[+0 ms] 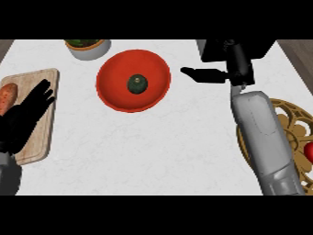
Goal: Pick the squash from the placemat and place it in the bowl
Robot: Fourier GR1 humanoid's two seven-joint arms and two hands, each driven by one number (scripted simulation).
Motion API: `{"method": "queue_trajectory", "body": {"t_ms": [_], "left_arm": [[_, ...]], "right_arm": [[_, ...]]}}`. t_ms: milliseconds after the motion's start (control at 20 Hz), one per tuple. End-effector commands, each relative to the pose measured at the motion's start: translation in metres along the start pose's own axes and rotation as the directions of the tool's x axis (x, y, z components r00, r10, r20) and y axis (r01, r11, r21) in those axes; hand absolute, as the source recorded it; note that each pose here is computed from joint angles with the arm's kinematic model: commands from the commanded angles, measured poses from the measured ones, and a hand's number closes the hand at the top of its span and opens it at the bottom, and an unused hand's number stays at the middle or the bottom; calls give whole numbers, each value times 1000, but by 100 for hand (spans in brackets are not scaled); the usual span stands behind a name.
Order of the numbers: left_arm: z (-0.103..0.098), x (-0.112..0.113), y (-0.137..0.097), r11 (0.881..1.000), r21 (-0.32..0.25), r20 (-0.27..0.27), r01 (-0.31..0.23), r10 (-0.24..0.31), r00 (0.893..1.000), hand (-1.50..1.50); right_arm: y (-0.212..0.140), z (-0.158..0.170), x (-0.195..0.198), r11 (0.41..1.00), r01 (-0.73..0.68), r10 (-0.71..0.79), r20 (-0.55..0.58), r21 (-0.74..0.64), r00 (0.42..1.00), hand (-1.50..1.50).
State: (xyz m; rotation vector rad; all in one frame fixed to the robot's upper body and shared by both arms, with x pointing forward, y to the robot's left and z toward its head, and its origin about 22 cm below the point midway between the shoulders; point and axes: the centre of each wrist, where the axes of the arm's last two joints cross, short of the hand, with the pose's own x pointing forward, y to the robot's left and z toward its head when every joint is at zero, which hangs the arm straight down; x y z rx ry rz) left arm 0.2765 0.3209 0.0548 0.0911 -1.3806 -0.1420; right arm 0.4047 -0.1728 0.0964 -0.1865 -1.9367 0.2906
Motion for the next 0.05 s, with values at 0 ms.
{"method": "queue_trajectory", "body": {"t_ms": [0], "left_arm": [[5,-2,11,1000,14,-10,12,-12,1000,0]], "right_arm": [[-8,43,4,998,34,-37,53,53,998,150]]}}
